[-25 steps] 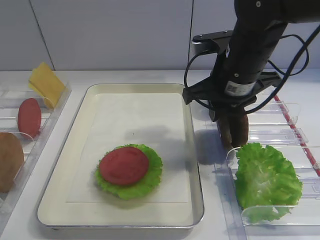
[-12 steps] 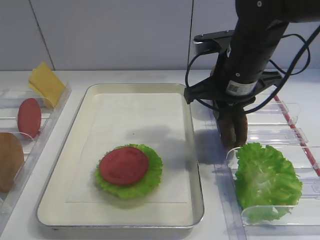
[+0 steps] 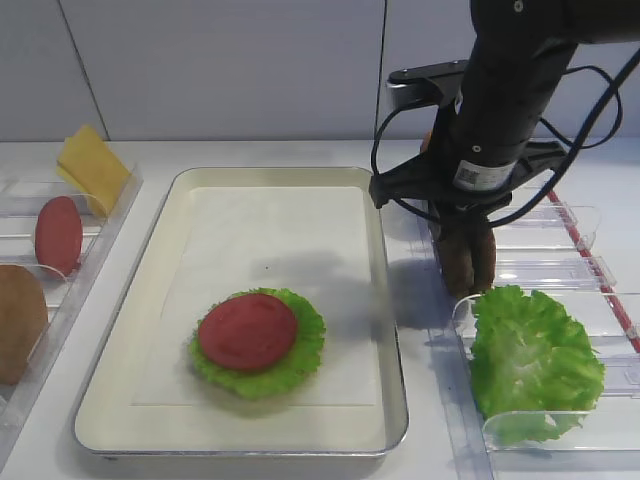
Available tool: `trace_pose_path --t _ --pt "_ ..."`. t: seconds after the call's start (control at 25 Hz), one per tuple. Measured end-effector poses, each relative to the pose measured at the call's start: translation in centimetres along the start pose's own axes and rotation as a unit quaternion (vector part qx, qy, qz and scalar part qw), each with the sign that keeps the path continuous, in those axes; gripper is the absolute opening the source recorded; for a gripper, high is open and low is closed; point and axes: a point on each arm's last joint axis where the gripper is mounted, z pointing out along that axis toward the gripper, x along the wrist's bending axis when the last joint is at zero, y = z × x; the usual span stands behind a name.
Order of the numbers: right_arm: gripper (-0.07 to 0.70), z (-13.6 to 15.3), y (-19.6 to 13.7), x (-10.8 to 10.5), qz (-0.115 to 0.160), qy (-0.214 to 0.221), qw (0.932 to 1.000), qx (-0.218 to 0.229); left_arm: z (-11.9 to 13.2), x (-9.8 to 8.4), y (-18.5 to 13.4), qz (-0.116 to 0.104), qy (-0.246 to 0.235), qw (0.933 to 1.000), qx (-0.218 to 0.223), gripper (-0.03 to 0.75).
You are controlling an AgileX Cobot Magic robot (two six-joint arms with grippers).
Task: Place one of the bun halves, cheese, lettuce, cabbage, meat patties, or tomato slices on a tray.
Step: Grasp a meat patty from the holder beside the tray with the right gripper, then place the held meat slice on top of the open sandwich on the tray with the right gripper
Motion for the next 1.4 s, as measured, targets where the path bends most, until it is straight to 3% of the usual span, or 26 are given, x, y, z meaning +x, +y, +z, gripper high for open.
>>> trace_pose_path --t 0.2,0.68,0.96,1.2,1.4 --pt "0.167 -0.9 0.4 0.0 0.0 -0.003 0.9999 0.014 0.0 0.0 0.0 0.0 0.0 1.0 0.0 0.44" --pt "0.145 -5.6 2.8 0.4 0.003 0.004 1.0 -0.007 0.0 0.0 0.0 0.0 0.0 1.0 0.0 0.44" --pt "0.144 -6.6 2.9 0.6 0.006 0.01 0.9999 0.0 0.0 0.0 0.0 0.0 0.0 1.0 0.0 0.44" --pt "0.141 -6.8 2.8 1.8 0.01 0.075 0.9971 0.01 0.0 0.0 0.0 0.0 0.0 1.0 0.0 0.44" --pt "0.14 -7.2 2.6 3.4 -0.006 0.166 0.986 0.016 0.0 0.0 0.0 0.0 0.0 1.0 0.0 0.44"
